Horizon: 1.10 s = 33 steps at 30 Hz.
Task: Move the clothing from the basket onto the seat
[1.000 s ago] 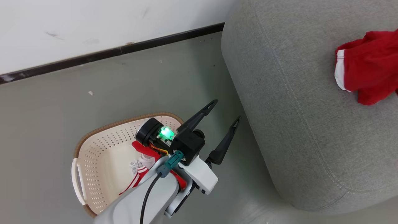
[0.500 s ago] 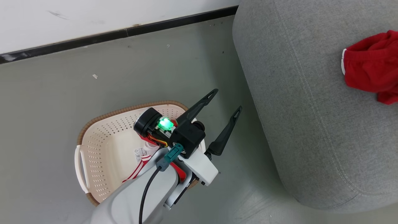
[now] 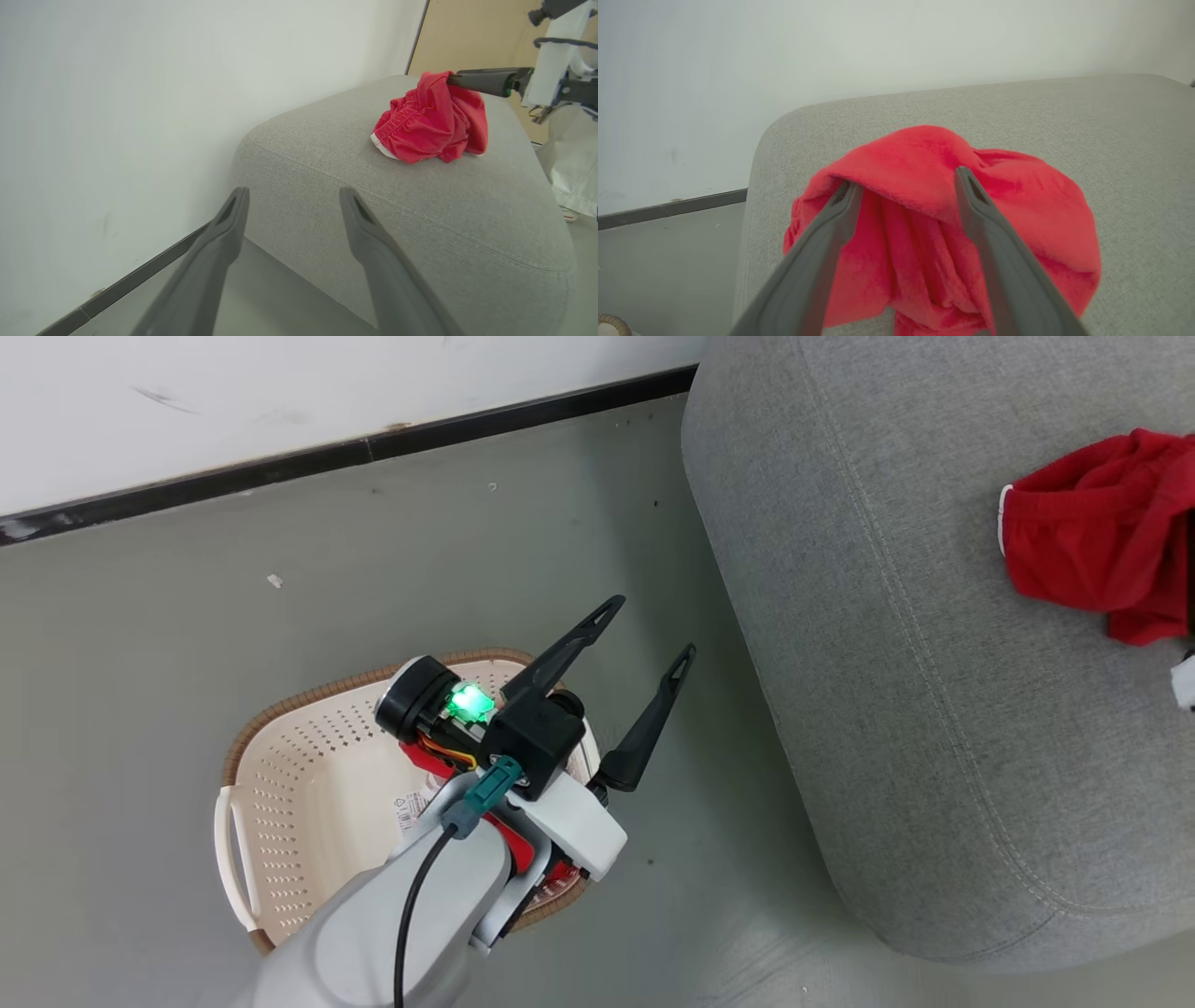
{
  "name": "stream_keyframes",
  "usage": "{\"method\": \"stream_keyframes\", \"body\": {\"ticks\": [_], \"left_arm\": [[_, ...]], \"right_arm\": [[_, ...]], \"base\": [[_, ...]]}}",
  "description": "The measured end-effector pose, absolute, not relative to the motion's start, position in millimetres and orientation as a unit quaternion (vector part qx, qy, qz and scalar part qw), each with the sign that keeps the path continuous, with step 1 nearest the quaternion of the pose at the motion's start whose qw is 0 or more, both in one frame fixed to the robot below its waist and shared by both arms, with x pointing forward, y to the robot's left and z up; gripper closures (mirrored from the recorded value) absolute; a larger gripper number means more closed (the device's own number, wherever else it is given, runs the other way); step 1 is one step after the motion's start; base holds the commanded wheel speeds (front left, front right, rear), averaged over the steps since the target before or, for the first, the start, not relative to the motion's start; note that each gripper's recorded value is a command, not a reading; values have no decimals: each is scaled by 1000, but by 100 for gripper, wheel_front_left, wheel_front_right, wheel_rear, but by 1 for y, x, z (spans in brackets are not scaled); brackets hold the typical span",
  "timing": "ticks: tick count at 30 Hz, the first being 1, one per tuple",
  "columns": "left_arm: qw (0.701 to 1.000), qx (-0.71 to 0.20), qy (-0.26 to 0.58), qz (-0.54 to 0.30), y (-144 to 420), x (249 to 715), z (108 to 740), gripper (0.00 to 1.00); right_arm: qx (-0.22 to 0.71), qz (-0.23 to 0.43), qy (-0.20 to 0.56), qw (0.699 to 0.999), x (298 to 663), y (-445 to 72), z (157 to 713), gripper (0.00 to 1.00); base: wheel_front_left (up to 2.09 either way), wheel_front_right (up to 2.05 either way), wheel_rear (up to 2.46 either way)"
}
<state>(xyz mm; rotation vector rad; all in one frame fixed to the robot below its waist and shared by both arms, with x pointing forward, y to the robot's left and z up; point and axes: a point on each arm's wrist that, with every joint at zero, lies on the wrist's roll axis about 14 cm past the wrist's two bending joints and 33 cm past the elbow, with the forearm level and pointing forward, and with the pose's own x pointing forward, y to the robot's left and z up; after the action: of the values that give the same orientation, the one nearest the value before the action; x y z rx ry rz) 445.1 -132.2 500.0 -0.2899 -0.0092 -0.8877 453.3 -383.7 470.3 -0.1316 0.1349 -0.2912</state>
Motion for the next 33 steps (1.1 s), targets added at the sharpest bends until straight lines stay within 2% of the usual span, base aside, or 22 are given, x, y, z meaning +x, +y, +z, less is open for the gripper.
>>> {"method": "stream_keyframes", "body": {"ticks": [9,14,25,33], "left_arm": [[903,-132,-6,-408,-121,452,500,0],[912,-129,-3,-389,-110,453,500,0],[957,-106,8,-270,-43,470,492,0],[982,-92,9,-163,25,472,491,0]], "right_arm": [[-70,-153,52,984,420,-380,478,0],[-73,-135,19,988,421,-363,498,0],[-82,-60,-51,993,439,-301,538,0],[-53,1,-65,996,443,-242,539,0]], "base": [[0,0,0],[0,0,0],[0,0,0],[0,0,0]]}}
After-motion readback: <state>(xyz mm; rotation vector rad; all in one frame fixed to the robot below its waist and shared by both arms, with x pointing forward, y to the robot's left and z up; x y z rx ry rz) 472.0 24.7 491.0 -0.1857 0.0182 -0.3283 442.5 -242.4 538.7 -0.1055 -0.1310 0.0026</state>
